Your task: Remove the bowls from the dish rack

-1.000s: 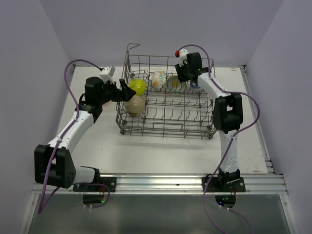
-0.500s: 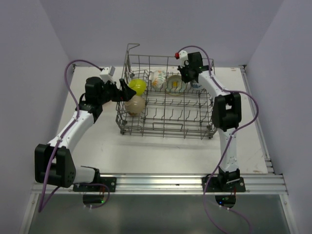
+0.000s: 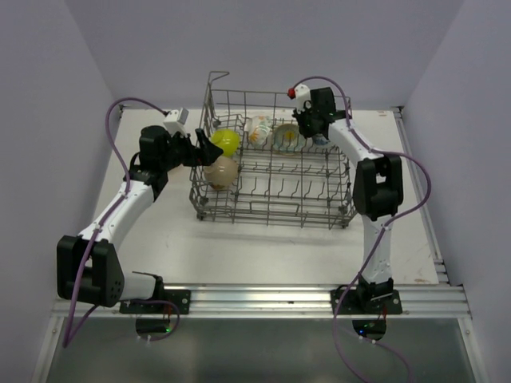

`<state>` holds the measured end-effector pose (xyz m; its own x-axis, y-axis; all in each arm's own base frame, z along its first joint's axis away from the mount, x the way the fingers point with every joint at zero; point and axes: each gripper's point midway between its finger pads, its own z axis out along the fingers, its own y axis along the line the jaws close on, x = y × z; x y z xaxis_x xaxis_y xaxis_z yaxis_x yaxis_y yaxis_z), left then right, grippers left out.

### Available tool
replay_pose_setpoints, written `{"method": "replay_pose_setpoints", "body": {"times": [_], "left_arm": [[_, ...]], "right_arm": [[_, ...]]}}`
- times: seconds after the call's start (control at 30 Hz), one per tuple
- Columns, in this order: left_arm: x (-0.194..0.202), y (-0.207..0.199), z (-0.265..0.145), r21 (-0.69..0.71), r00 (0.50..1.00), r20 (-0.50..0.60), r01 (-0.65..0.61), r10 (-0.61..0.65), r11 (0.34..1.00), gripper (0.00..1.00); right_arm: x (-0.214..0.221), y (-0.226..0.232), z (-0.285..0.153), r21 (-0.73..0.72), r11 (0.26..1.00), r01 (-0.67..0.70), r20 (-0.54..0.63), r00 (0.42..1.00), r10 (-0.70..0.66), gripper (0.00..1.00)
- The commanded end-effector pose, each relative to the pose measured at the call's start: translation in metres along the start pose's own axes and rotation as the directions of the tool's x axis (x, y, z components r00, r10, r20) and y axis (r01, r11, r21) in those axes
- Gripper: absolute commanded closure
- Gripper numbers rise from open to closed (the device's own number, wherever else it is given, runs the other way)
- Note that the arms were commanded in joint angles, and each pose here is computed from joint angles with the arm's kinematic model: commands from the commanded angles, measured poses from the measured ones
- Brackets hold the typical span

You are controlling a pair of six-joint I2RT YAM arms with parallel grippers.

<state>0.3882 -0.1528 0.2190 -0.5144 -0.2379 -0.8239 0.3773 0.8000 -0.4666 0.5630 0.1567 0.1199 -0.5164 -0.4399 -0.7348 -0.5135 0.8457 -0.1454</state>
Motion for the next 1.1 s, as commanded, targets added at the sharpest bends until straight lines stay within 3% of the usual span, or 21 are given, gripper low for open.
{"method": "replay_pose_setpoints", "body": {"times": [0.0, 0.23, 0.6, 0.83, 1.07], "left_arm": [[-0.007, -0.003, 0.005, 0.013, 1.0, 0.013, -0.014, 0.014, 1.0, 0.05], [-0.005, -0.002, 0.006, 0.009, 1.0, 0.007, -0.011, 0.011, 1.0, 0.05], [-0.003, -0.001, 0.008, 0.011, 1.0, -0.001, -0.006, 0.006, 1.0, 0.05], [-0.002, -0.001, 0.008, 0.01, 1.0, -0.004, -0.005, 0.005, 1.0, 0.05], [-0.002, -0.001, 0.008, 0.013, 1.0, -0.003, -0.004, 0.004, 1.0, 0.05]], "right_arm": [[-0.097, -0.009, -0.075, 0.075, 0.997, -0.019, 0.29, 0.957, -0.004, 1.0], [-0.116, -0.019, -0.102, 0.197, 0.98, -0.028, 0.415, 0.908, -0.057, 1.0], [-0.126, -0.007, -0.101, 0.3, 0.953, 0.034, 0.52, 0.832, -0.193, 1.0], [-0.145, 0.009, -0.134, 0.382, 0.919, 0.096, 0.621, 0.71, -0.332, 1.0], [-0.141, 0.023, -0.149, 0.407, 0.901, 0.15, 0.668, 0.625, -0.405, 1.0]]}}
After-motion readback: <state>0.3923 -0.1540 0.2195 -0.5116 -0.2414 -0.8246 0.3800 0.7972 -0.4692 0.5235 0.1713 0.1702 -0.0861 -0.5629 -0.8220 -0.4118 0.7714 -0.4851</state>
